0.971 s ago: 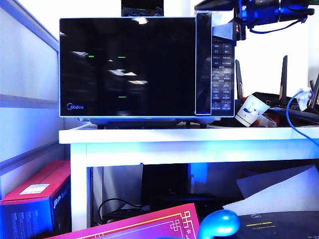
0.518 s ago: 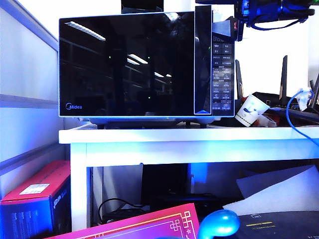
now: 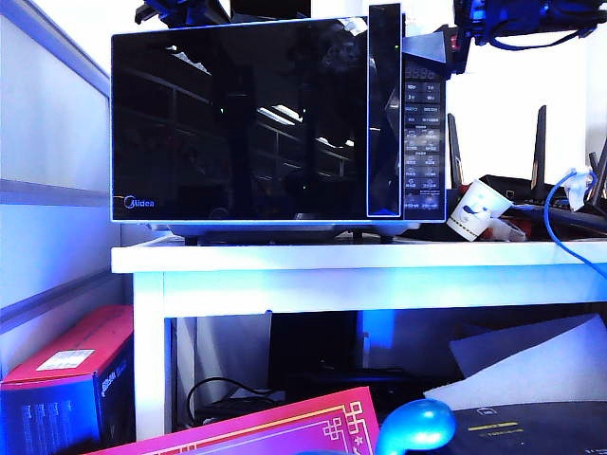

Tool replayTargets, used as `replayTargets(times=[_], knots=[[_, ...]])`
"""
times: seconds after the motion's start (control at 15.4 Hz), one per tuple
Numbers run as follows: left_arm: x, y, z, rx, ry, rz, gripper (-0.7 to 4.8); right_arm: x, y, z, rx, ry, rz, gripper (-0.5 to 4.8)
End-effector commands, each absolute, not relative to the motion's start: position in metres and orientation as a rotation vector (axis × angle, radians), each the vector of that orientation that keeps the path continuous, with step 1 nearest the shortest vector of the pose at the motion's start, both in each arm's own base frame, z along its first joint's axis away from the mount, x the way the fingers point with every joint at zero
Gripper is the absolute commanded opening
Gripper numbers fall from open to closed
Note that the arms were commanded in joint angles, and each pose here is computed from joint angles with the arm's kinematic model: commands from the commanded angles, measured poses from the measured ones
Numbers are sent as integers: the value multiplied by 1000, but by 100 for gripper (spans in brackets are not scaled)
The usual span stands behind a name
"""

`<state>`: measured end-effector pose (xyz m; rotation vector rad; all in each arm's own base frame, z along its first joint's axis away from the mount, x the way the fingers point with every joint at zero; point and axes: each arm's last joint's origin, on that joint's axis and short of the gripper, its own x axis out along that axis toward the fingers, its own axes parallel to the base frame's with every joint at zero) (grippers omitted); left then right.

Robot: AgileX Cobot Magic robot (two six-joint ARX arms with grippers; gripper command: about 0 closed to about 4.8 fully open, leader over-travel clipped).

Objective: Open the microwave door, place the box of snacks from the top of the microwave inside, then close the microwave door.

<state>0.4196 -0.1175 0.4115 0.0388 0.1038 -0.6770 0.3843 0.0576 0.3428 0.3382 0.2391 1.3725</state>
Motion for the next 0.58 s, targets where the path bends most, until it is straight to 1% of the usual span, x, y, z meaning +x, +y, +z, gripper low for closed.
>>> replayTargets(times=[0.06,0.26,0.32,0.45,0.58], knots=[[426,-120,405,38,113,-679,-6,376,47,366,239,116,1387,386],[427,-120,403,38,115,-678,-6,375,22,371,217,78,1326,385],[427,-120,403,38,115,-678,-6,376,16,372,217,61,1286,371],[427,-120,403,37,123,-679,-6,379,7,373,215,0,1158,358],[426,-122,403,37,123,-684,-6,382,6,374,180,-67,1049,358]])
